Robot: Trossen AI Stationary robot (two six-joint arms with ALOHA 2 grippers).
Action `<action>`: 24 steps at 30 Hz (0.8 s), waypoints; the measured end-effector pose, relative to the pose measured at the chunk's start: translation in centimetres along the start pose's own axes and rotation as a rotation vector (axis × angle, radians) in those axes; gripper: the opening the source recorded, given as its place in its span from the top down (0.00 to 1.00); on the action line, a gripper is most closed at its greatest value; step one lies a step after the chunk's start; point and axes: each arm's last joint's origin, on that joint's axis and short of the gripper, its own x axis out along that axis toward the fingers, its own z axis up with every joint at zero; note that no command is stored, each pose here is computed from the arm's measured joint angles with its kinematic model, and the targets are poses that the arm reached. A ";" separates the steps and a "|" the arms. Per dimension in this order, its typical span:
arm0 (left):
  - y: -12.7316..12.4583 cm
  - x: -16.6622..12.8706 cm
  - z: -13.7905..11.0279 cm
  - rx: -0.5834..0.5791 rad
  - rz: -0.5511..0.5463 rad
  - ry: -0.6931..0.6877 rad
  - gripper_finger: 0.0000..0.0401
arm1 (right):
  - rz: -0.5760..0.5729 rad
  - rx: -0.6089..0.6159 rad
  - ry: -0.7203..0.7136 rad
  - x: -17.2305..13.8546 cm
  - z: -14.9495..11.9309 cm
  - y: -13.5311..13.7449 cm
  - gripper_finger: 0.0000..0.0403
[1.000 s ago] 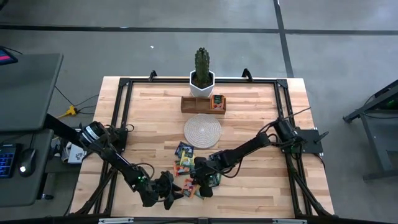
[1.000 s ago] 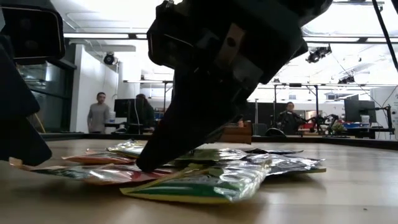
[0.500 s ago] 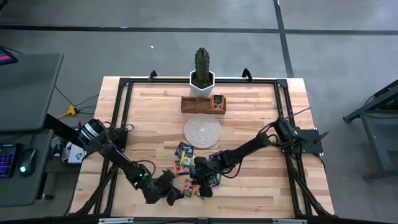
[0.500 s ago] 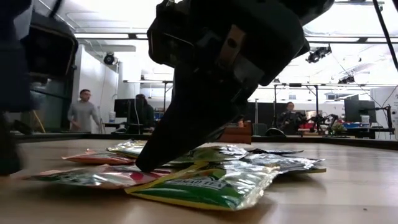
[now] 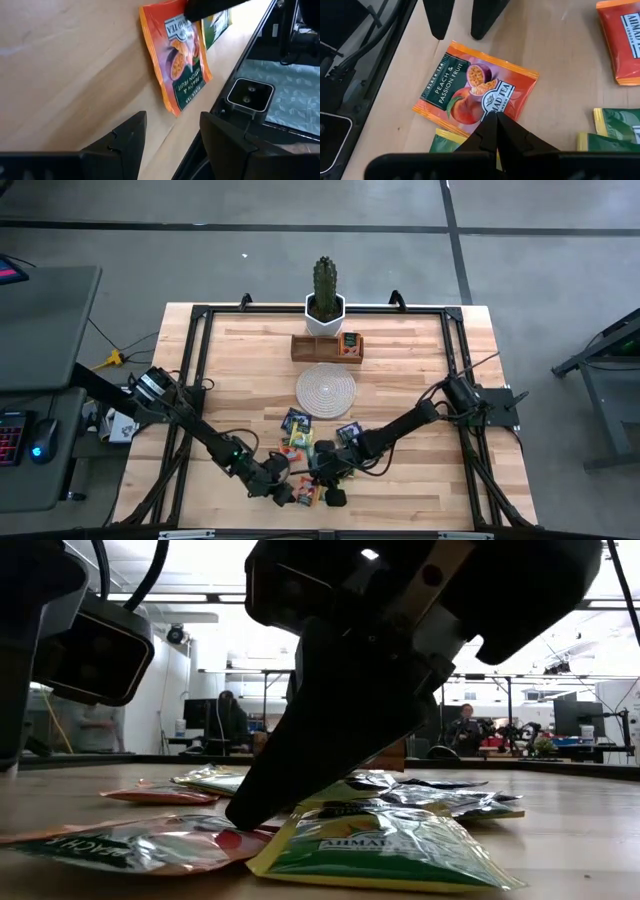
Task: Pick & Place Tea
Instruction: Put the orange tea bag into the right section of the wooden organizer
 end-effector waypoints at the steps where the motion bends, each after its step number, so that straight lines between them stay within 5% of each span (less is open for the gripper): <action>1: 0.0 0.0 0.0 -0.001 0.001 0.000 0.53 | 0.001 0.000 0.000 0.0 0.0 0.0 1.00; 24: -0.4 0.3 1.8 0.002 -0.002 -0.024 0.53 | 0.003 0.013 -0.106 0.0 1.2 -1.0 1.00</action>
